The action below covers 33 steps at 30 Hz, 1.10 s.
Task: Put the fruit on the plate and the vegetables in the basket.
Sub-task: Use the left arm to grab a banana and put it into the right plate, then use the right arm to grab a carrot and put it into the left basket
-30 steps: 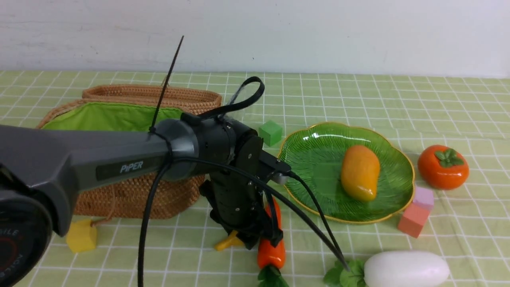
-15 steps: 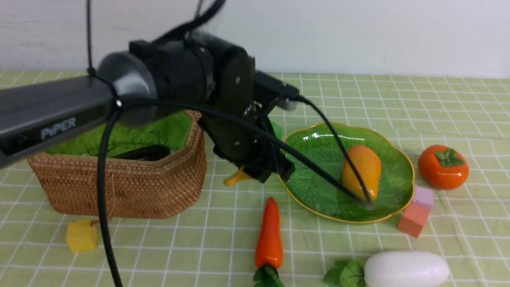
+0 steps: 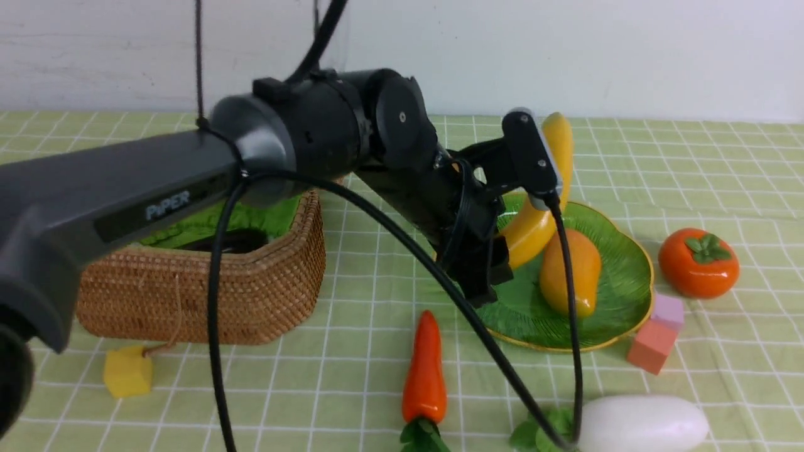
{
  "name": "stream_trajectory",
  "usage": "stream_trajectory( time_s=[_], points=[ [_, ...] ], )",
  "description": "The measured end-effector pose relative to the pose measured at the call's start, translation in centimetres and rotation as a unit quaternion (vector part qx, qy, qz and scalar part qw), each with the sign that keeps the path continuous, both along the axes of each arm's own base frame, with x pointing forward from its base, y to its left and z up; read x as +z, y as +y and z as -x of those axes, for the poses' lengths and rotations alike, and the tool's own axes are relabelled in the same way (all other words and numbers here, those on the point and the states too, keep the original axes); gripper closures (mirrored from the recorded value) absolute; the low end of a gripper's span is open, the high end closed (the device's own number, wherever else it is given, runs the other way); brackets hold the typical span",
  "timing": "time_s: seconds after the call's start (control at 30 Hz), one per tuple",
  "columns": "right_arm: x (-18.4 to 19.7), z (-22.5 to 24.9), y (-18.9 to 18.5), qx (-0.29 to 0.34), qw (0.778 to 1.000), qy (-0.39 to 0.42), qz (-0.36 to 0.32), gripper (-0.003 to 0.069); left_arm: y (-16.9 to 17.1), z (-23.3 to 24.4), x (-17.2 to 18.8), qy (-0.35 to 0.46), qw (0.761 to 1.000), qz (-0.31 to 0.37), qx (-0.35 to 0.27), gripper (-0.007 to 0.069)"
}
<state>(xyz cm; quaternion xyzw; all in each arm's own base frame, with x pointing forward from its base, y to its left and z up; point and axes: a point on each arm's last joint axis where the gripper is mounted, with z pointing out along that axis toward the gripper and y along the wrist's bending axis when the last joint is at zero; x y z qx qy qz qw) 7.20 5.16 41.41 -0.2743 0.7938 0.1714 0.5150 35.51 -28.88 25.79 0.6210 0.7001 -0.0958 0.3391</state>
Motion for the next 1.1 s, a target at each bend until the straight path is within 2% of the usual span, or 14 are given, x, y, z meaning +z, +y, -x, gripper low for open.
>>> stream_trajectory(
  time_s=[0.2, 0.37, 0.43, 0.53, 0.57, 0.6, 0.7, 0.77, 0.87, 0.9, 0.97, 1.0, 1.1],
  points=[
    [-0.3, 0.2, 0.1, 0.008, 1.000, 0.017, 0.006, 0.0420, -0.9, -1.6, -4.0, -0.006, 1.000, -0.004, 0.013, 0.0333],
    [-0.3, 0.3, 0.1, 0.007, 1.000, 0.025, 0.002, 0.0420, -1.3, -2.3, -5.1, -0.012, 0.999, 0.011, 0.030, 0.0315],
    [-0.4, 0.3, 0.1, 0.009, 1.000, 0.029, 0.004, 0.0420, -1.3, -2.4, -5.1, -0.015, 0.999, 0.016, 0.034, 0.0253],
    [-0.4, 0.3, 0.1, 0.010, 0.999, 0.031, 0.004, 0.0420, -1.4, -2.5, -5.0, -0.020, 0.999, 0.022, 0.038, 0.0114],
    [-0.4, 0.3, 0.1, 0.010, 0.999, 0.031, 0.004, 0.0420, -1.4, -2.5, -5.0, -0.020, 0.999, 0.022, 0.038, 0.0114],
    [-0.4, 0.3, 0.1, 0.010, 0.999, 0.031, 0.004, 0.0420, -1.4, -2.5, -5.0, -0.019, 0.999, 0.023, 0.039, 0.0039],
    [-0.4, 0.3, 0.1, 0.010, 0.999, 0.031, 0.004, 0.0420, -1.4, -2.3, -4.4, -0.010, 0.998, 0.032, 0.044, -0.0027],
    [-0.5, 0.3, 0.1, 0.009, 0.999, 0.031, 0.006, 0.0420, -1.2, -1.9, -3.2, 0.001, 0.998, 0.044, 0.054, -0.0033],
    [-0.5, 0.3, 0.0, 0.008, 0.999, 0.031, 0.007, 0.0420, -0.8, -1.1, -0.9, 0.017, 0.995, 0.067, 0.075, -0.0003],
    [-0.5, 0.3, 0.0, 0.008, 0.999, 0.031, 0.007, 0.0420, -0.2, -0.2, 1.9, 0.029, 0.990, 0.098, 0.098, 0.0061],
    [-0.5, 0.3, 0.0, 0.006, 0.999, 0.033, 0.005, 0.0420, 0.6, 1.0, 5.2, 0.044, 0.981, 0.137, 0.130, 0.0160],
    [-0.5, 0.3, 0.0, 0.006, 0.999, 0.033, 0.004, 0.0420, 0.7, 1.1, 5.6, 0.046, 0.980, 0.142, 0.133, 0.0173],
    [-0.5, 0.3, 0.0, 0.003, 0.999, 0.037, -0.001, 0.0420, 3.1, 4.2, 11.6, 0.064, 0.961, 0.196, 0.185, 0.0440]
  ],
)
